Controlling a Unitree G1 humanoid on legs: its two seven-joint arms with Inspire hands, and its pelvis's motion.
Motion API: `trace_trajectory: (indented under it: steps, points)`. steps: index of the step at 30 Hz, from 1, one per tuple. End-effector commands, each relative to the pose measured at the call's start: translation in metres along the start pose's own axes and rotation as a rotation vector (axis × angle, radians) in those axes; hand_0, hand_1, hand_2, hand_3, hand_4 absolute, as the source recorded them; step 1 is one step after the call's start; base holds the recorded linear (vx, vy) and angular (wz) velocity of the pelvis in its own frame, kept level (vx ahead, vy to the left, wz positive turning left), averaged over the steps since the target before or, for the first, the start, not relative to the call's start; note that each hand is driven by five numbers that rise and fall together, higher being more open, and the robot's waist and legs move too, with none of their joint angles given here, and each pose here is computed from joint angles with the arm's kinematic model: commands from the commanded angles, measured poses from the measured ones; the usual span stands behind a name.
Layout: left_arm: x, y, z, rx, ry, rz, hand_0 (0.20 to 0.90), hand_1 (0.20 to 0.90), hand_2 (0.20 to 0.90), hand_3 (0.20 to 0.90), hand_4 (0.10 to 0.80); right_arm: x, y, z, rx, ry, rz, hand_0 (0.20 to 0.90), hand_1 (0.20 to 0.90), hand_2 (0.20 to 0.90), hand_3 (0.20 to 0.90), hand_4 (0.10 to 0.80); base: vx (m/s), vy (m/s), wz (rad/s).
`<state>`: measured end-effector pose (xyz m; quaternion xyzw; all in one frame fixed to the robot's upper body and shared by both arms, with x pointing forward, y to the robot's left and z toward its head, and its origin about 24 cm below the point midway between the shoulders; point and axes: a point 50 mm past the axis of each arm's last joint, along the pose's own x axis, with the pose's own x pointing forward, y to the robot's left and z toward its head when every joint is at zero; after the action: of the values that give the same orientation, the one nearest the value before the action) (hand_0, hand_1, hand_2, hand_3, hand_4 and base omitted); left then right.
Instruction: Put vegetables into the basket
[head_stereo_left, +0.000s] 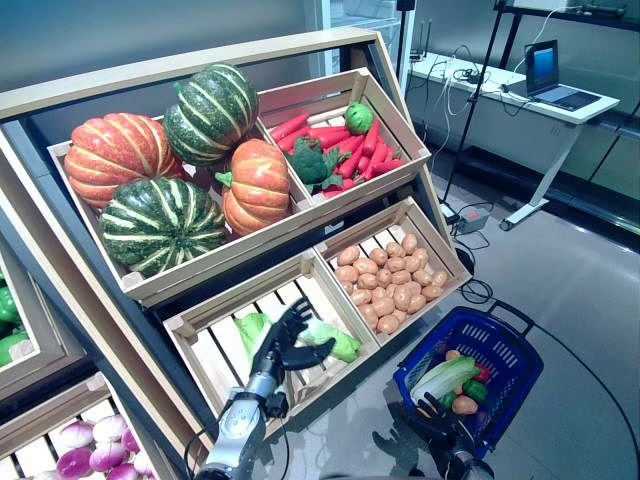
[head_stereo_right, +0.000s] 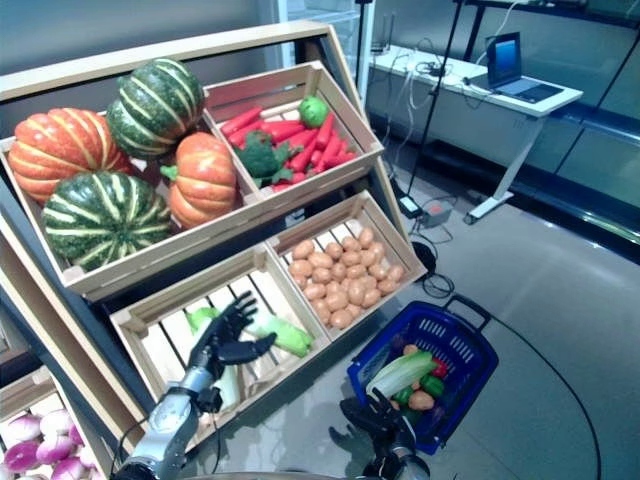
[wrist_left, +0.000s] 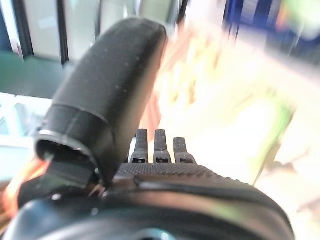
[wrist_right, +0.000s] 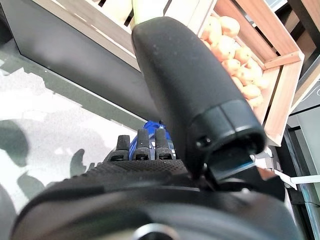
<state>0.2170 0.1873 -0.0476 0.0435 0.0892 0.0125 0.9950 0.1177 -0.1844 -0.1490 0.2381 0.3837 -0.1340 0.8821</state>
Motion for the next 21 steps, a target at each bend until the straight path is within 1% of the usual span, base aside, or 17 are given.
trace_trajectory:
  steps: [1,6,7,9,12,15,21]
  points:
    - [0.035,0.01,0.065,0.229,-0.311,0.209,0.9,0.9,0.9,0.9,0.8,0.01,0.022,0.035,0.097,-0.22,0.049,0.9,0.9,0.9,0.9,0.8,0.048,-0.03,0.01]
    - [0.042,0.017,0.081,0.361,-0.363,0.357,0.9,0.9,0.9,0.9,0.8,0.009,0.031,0.047,0.138,-0.283,0.097,0.9,0.9,0.9,0.9,0.8,0.024,-0.012,0.01]
    - [0.043,0.017,0.082,0.362,-0.365,0.362,0.9,0.9,0.9,0.9,0.8,0.009,0.031,0.048,0.138,-0.286,0.1,0.9,0.9,0.9,0.9,0.8,-0.054,-0.01,-0.01]
    - [0.05,0.021,0.089,0.396,-0.373,0.451,0.9,0.9,0.9,0.9,0.8,0.009,0.041,0.06,0.14,-0.332,0.146,0.9,0.9,0.9,0.9,0.8,-0.116,-0.012,-0.02]
    - [0.057,0.022,0.095,0.43,-0.383,0.509,0.9,0.9,0.9,0.9,0.8,0.01,0.047,0.073,0.15,-0.369,0.178,0.9,0.9,0.9,0.9,0.8,-0.143,-0.019,-0.01]
    - [0.066,0.021,0.096,0.475,-0.361,0.563,0.9,0.9,0.9,0.9,0.8,0.013,0.056,0.088,0.157,-0.399,0.21,0.9,0.9,0.9,0.9,0.8,-0.131,-0.014,-0.01]
    - [0.074,0.018,0.092,0.499,-0.301,0.659,0.9,0.9,0.9,0.9,0.8,0.014,0.062,0.104,0.151,-0.439,0.214,0.9,0.9,0.9,0.9,0.8,-0.082,0.038,-0.03]
